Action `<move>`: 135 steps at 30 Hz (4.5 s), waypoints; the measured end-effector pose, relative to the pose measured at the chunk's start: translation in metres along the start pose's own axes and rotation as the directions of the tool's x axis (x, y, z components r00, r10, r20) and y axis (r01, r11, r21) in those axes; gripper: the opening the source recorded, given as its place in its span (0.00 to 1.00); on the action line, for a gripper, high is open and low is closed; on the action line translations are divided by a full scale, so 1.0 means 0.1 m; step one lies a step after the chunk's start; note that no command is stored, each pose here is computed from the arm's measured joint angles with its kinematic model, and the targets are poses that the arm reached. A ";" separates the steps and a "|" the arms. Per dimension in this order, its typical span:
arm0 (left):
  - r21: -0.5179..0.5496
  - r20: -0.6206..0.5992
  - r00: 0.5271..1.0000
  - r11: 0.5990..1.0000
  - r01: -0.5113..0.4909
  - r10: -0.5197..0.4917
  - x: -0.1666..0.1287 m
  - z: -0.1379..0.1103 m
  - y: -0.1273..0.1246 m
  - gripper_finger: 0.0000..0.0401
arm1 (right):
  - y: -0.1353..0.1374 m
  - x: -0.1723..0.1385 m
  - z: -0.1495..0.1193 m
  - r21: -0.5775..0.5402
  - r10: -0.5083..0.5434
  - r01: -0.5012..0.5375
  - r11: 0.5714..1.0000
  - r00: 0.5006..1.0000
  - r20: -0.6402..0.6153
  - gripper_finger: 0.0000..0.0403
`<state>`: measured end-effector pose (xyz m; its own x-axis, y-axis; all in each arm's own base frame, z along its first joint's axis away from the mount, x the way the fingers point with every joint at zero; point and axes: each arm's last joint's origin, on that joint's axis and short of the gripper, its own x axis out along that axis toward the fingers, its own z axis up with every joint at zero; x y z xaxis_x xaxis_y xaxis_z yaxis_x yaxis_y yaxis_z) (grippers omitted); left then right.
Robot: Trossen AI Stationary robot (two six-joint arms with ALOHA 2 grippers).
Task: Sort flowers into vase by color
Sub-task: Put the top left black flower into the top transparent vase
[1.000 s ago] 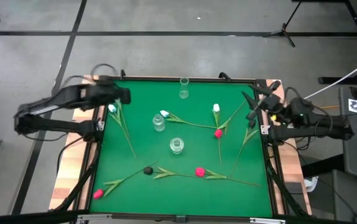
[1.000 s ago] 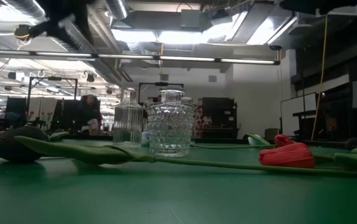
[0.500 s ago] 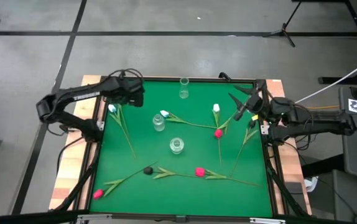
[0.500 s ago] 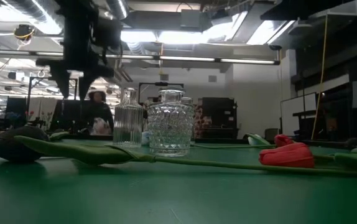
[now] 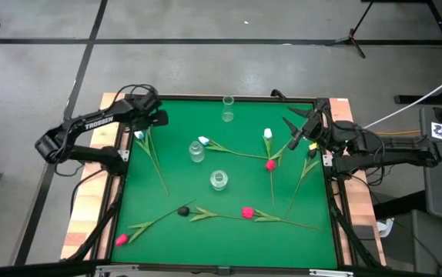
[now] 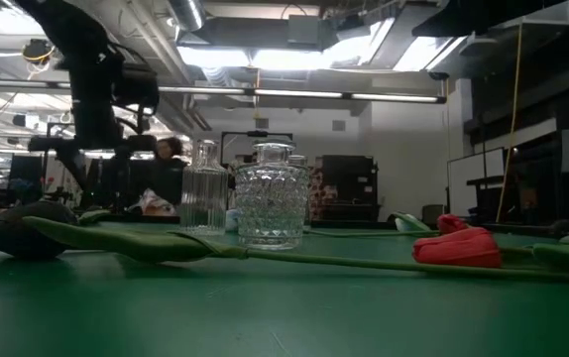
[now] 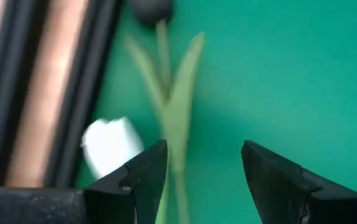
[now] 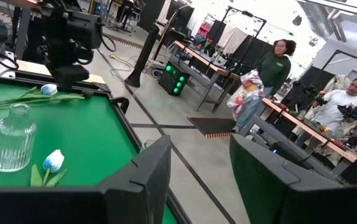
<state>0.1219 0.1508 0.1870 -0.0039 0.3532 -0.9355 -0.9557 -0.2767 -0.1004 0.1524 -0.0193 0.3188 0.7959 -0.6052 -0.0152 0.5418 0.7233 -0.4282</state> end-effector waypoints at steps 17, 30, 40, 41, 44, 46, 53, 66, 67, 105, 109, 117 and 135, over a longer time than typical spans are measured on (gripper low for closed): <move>0.011 -0.109 0.981 0.987 -0.161 0.161 0.49 0.11 0.06 0.47 | 0.00 0.00 0.00 0.000 -0.001 0.001 1.000 1.000 0.001 0.41; 0.057 -0.052 0.997 0.997 -0.047 0.050 0.51 0.17 -0.05 0.03 | 0.00 0.00 0.00 -0.002 -0.003 0.003 1.000 1.000 -0.003 0.41; 0.114 0.162 0.916 0.929 0.351 -0.366 -0.11 0.21 -0.25 0.02 | 0.00 0.00 -0.03 -0.019 -0.029 0.028 0.999 0.999 -0.038 0.41; 0.129 0.196 0.884 0.905 0.406 -0.424 -0.22 0.21 -0.28 0.02 | 0.00 0.00 -0.03 -0.019 -0.034 0.034 0.999 0.999 -0.040 0.41; 0.214 0.282 0.757 0.807 0.550 -0.590 -0.55 0.17 -0.32 0.01 | 0.00 0.00 -0.04 -0.021 -0.050 0.049 0.999 0.998 -0.049 0.41; 0.294 0.325 0.649 0.726 0.621 -0.688 -0.77 0.12 -0.33 0.01 | -0.01 0.00 -0.04 -0.022 -0.063 0.061 0.998 0.997 -0.054 0.41; 0.542 0.447 0.306 0.527 0.655 -0.841 -1.37 -0.07 -0.30 0.01 | 0.00 0.00 -0.05 -0.032 -0.061 0.059 0.998 0.996 -0.065 0.41; 0.681 0.614 -0.039 0.504 0.531 -0.788 -1.56 0.04 -0.69 0.01 | -0.01 0.01 -0.06 -0.043 -0.125 0.122 0.992 0.987 -0.098 0.41; 0.685 0.606 -0.028 0.503 0.527 -0.795 -1.53 0.07 -0.77 0.01 | -0.01 0.01 -0.06 -0.046 -0.130 0.126 0.991 0.986 -0.102 0.41; 0.858 0.357 0.017 0.335 0.388 -0.934 -0.92 0.37 -2.14 0.01 | 0.17 0.20 -0.13 -0.061 -0.115 0.106 0.992 0.980 -0.162 0.41; 0.845 0.346 0.052 0.335 0.418 -0.937 -0.81 0.34 -2.18 0.01 | 0.17 0.20 -0.13 -0.061 -0.115 0.106 0.992 0.980 -0.162 0.41; 0.833 0.326 0.110 0.340 0.436 -0.939 -0.59 0.29 -2.26 0.01 | 0.17 0.20 -0.13 -0.061 -0.114 0.106 0.993 0.980 -0.162 0.41; 0.905 0.242 0.274 0.318 0.282 -0.931 -0.44 0.23 -2.23 0.47 | 0.18 0.20 -0.13 -0.065 -0.104 0.094 0.993 0.982 -0.159 0.41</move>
<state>0.3287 0.2174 0.2587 0.8175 0.5703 -0.0805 -0.5714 0.8206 0.0107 0.1746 -0.0230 0.2990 0.6825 -0.7220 -0.1142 0.5959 0.6400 -0.4851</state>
